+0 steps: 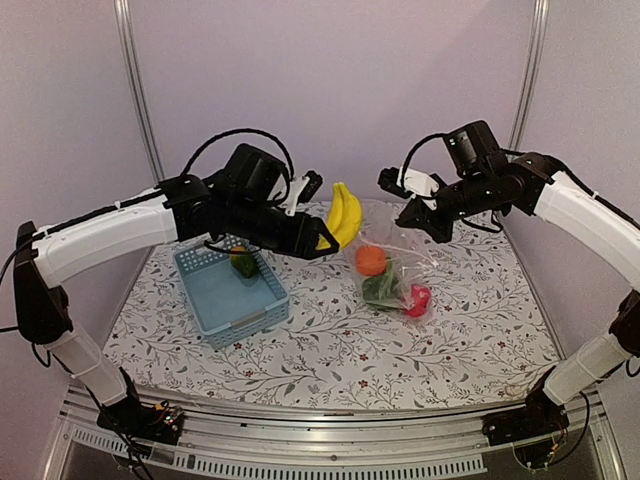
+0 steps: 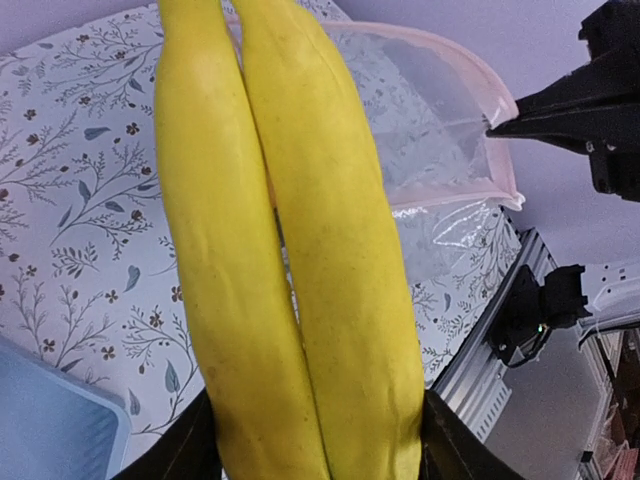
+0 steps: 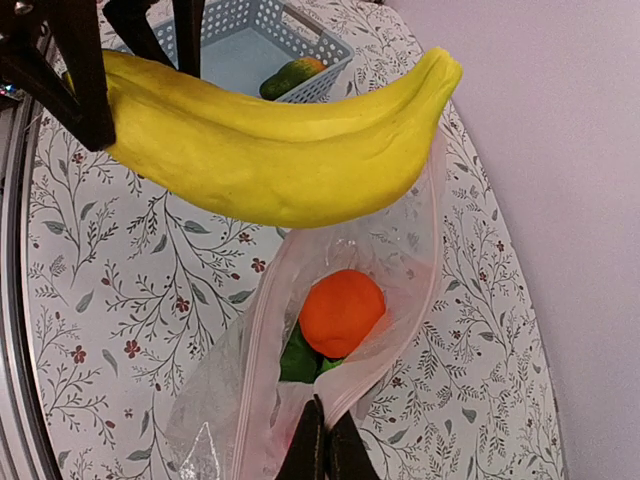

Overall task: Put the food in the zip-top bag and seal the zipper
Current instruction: Place the fake fruit in the zipper food storage bag, then adjust the zipper food storage bag at the center of the board.

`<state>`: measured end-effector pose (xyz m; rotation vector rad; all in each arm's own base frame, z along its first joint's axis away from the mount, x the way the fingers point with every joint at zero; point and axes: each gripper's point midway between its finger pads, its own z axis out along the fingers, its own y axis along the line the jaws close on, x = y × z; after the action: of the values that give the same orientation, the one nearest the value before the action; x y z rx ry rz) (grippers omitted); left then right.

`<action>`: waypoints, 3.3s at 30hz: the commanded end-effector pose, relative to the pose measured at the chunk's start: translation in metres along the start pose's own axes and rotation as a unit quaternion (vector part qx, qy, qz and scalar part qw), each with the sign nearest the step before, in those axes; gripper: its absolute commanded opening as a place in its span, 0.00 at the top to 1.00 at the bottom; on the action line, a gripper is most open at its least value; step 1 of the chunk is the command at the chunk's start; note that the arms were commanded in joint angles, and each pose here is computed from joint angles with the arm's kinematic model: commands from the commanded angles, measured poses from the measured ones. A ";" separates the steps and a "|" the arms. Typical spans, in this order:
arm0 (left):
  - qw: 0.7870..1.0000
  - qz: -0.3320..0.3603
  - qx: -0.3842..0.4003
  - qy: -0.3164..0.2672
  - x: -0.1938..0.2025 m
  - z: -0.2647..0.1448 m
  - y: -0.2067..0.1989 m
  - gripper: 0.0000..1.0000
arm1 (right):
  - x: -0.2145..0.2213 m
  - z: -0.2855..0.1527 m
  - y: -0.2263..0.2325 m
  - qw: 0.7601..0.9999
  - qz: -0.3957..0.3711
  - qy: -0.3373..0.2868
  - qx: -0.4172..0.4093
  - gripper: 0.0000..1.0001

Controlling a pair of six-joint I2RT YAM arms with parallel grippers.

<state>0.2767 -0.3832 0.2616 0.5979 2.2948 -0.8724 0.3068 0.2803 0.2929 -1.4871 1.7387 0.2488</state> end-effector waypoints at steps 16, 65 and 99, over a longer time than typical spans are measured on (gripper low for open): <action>0.936 -0.086 0.301 0.159 0.068 -0.021 -0.103 0.73 | 0.005 0.015 0.053 0.997 0.010 0.010 -0.080 1.00; 0.847 -0.381 0.369 -0.038 -0.063 0.012 -0.064 0.00 | -0.032 -0.023 0.021 0.999 0.043 -0.029 -0.003 1.00; 0.935 -0.061 -0.344 -0.059 0.027 -0.060 0.213 0.24 | 0.011 -0.011 -0.064 0.993 0.101 -0.029 0.045 1.00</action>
<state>0.3635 -0.2326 0.2757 0.0950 2.0236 -0.2730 0.3821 0.2074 0.3563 -1.0900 1.8183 0.1262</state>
